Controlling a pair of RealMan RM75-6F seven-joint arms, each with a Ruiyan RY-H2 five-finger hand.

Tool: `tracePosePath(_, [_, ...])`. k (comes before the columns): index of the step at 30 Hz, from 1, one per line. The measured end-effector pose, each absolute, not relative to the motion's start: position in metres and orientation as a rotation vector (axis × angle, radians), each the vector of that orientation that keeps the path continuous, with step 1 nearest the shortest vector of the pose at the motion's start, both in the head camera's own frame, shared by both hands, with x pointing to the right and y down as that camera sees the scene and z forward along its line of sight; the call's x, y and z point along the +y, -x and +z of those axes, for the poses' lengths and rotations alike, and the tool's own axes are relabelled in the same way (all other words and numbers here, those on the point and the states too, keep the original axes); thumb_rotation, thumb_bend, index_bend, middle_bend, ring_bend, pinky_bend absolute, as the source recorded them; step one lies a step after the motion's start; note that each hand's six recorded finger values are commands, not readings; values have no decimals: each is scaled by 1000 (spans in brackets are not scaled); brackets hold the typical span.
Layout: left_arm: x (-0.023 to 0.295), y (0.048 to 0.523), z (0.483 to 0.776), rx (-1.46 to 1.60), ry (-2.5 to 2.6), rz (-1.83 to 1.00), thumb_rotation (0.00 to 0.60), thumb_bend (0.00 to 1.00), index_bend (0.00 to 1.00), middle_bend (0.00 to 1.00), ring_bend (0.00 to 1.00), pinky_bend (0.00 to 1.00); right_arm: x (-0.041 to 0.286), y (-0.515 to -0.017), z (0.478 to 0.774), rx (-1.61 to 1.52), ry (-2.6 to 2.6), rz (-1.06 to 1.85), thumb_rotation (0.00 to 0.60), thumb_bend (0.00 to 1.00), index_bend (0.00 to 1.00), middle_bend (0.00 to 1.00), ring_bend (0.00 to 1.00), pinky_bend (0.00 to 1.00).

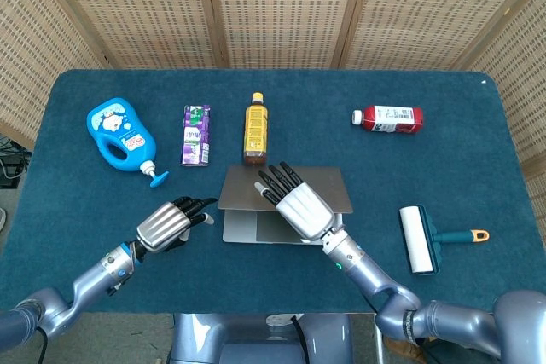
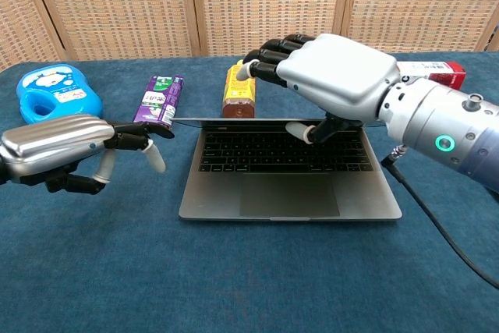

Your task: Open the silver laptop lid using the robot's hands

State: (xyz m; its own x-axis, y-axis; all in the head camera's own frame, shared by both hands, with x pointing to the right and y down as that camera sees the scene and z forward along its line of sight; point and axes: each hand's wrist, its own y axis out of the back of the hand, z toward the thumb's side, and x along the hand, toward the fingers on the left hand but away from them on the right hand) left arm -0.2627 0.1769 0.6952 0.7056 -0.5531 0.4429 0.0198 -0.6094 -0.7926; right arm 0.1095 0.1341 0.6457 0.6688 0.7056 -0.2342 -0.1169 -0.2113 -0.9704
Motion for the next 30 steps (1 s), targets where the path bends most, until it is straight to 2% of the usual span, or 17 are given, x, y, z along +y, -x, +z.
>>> tracePosePath(8, [178, 239, 716, 376, 2103, -844, 600, 1000, 404, 164, 231, 252, 130, -107, 647, -498, 1633, 806, 600, 585, 169, 168, 104, 155])
tracePosePath(18, [181, 204, 727, 289, 2076, -788, 600, 1000, 404, 167, 234, 276, 129, -102, 644, -497, 1634, 788, 600, 585, 169, 170, 104, 155])
tracePosePath(30, [189, 191, 737, 236, 2062, -798, 600, 1000, 407, 174, 240, 276, 119, -107, 639, -520, 1621, 796, 600, 585, 169, 171, 104, 155])
